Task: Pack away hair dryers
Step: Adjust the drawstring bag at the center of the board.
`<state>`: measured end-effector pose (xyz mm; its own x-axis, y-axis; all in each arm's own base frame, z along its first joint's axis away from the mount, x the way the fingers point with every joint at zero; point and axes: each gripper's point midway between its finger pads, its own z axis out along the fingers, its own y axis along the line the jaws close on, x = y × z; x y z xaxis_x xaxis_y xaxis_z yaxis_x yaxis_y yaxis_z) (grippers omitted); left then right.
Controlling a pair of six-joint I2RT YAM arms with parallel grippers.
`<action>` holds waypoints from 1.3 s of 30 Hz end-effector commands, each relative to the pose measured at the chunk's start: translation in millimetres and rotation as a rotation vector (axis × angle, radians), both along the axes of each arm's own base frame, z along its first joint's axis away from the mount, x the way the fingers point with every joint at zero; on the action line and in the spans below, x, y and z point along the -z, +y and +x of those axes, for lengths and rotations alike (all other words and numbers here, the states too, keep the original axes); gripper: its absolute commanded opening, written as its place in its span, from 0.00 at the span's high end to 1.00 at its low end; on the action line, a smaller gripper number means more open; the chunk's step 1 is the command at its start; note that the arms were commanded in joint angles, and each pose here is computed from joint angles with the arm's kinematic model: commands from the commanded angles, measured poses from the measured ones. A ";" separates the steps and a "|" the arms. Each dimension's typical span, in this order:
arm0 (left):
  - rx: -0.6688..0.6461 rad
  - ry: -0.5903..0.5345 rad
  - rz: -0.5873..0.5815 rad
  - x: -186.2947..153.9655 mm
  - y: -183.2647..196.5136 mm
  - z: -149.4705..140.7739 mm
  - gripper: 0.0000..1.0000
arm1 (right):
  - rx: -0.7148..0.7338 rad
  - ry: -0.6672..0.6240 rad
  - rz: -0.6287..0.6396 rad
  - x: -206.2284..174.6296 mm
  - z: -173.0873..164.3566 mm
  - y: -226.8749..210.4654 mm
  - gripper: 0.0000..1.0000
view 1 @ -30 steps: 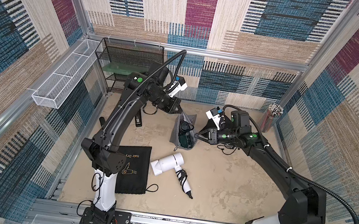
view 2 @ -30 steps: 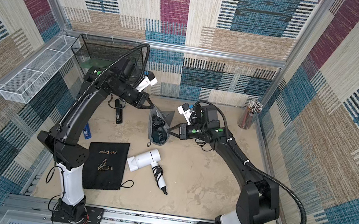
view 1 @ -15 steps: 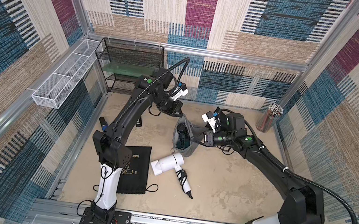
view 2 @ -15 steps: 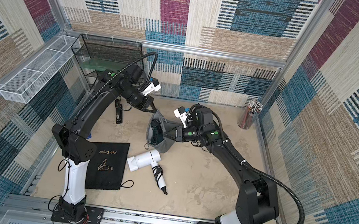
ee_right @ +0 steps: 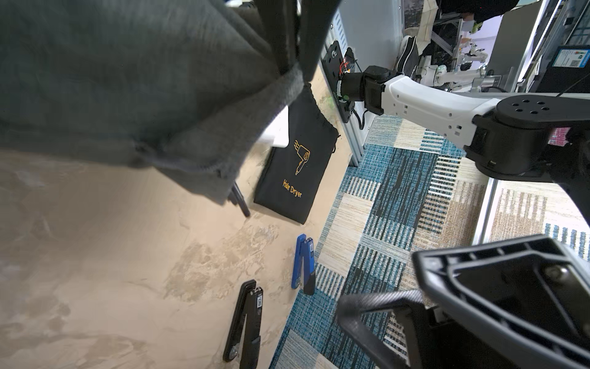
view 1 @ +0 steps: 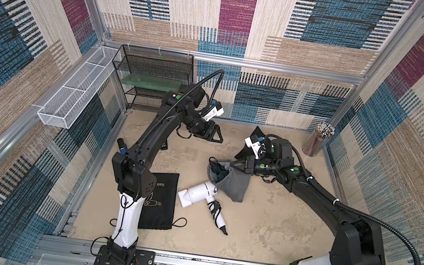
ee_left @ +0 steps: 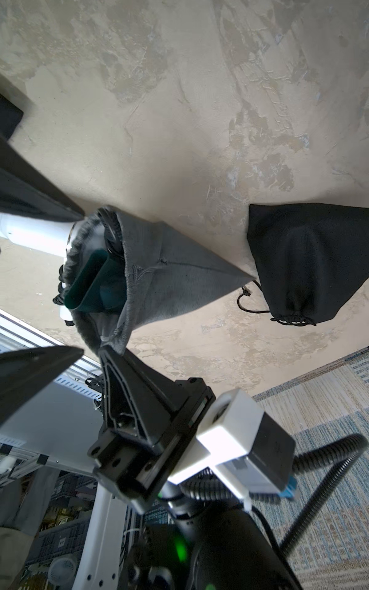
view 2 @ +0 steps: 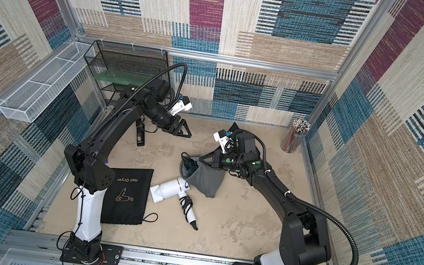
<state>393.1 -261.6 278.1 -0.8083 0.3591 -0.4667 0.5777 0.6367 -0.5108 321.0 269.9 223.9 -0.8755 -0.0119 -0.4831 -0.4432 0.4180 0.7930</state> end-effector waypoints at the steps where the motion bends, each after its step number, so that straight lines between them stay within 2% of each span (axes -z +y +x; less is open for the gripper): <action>1: -0.020 -0.009 -0.001 -5.3 1.8 0.1 0.31 | 0.015 -0.079 0.043 -16.0 8.4 0.0 1.00; 4: -0.065 -0.023 0.066 -0.6 16.0 -2.7 0.30 | 0.012 -0.078 0.053 -18.7 10.2 -0.6 1.00; 6: -0.126 -0.011 0.106 8.4 27.3 -4.4 0.35 | 0.010 -0.089 0.058 -23.3 11.1 -0.1 1.00; 12: -0.222 0.121 0.030 33.4 34.1 -21.7 0.43 | -0.008 -0.135 0.074 -42.3 9.7 1.9 1.00; 14: -0.222 0.165 0.010 43.9 30.1 -21.5 0.41 | -0.022 -0.156 0.080 -48.7 9.3 4.0 1.00; 16: -0.216 0.175 -0.010 43.7 27.0 -15.1 0.35 | -0.038 -0.169 0.085 -53.4 9.1 6.9 1.00; 19: -0.229 0.179 0.002 44.6 27.7 -4.7 0.31 | -0.053 -0.184 0.086 -59.4 9.3 10.9 1.00; 23: -0.270 0.233 0.027 63.2 33.2 -9.7 0.34 | -0.038 -0.197 0.084 -66.6 13.3 11.6 1.00; 29: -0.299 0.308 -0.043 69.1 33.5 -27.0 0.40 | -0.028 -0.224 0.093 -78.8 13.5 13.2 1.00; 35: -0.260 0.429 -0.202 67.3 12.8 -34.8 0.37 | -0.039 -0.249 0.101 -88.9 11.0 17.8 1.00; 39: -0.269 0.421 -0.179 72.4 15.2 -32.2 0.37 | -0.050 -0.257 0.104 -92.0 8.5 22.1 1.00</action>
